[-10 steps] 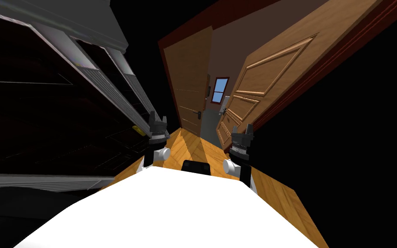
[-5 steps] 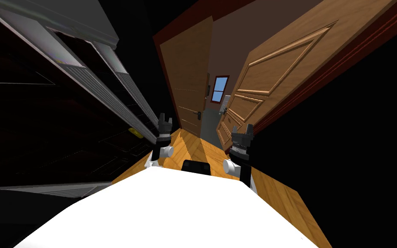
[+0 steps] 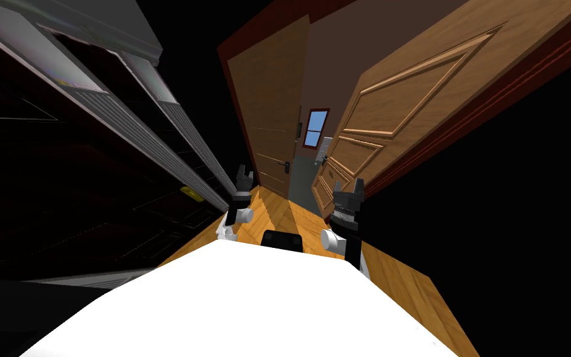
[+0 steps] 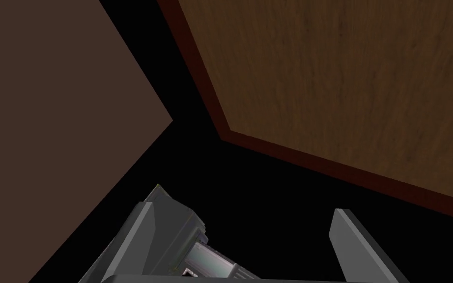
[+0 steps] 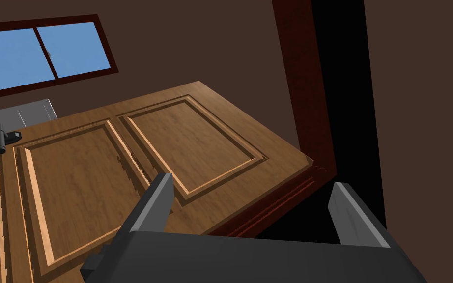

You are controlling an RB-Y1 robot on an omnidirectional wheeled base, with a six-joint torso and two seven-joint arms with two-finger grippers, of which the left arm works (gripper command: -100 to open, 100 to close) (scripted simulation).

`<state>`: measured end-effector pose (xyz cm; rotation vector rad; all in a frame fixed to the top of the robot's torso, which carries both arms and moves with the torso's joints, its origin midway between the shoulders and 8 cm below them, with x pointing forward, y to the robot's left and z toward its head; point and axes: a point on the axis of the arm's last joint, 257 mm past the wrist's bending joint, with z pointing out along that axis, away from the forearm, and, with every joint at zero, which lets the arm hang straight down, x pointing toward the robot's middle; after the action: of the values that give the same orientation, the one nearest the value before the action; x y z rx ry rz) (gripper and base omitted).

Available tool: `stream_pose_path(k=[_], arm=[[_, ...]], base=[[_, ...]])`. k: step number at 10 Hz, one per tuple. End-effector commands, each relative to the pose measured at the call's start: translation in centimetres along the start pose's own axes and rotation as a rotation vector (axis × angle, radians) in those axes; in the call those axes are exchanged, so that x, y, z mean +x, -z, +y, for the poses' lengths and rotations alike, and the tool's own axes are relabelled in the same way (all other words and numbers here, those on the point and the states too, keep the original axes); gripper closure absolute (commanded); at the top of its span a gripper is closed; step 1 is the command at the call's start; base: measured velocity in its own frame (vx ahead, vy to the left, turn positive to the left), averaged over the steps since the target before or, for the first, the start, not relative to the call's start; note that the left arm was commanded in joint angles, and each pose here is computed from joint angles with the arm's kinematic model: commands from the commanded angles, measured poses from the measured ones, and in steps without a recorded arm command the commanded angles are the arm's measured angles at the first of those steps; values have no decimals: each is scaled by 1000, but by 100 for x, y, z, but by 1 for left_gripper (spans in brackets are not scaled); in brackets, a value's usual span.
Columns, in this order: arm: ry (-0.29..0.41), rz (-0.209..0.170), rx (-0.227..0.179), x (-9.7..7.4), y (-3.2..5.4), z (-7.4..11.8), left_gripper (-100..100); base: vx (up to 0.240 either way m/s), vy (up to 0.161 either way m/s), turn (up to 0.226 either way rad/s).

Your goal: Push the door open

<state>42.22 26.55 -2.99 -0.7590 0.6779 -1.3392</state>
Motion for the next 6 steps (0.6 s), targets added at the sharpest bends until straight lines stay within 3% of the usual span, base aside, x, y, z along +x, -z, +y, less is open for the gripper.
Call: stream_pose_path(k=[1,4,6], arm=[[9,14,-20,58,-9,152,-100],[27,39,-50,188,-56,370,-100],[34,52,-87,257,-40,577,-100]], base=[[50,28,-24],[59,40,-23],[60,38,-21]])
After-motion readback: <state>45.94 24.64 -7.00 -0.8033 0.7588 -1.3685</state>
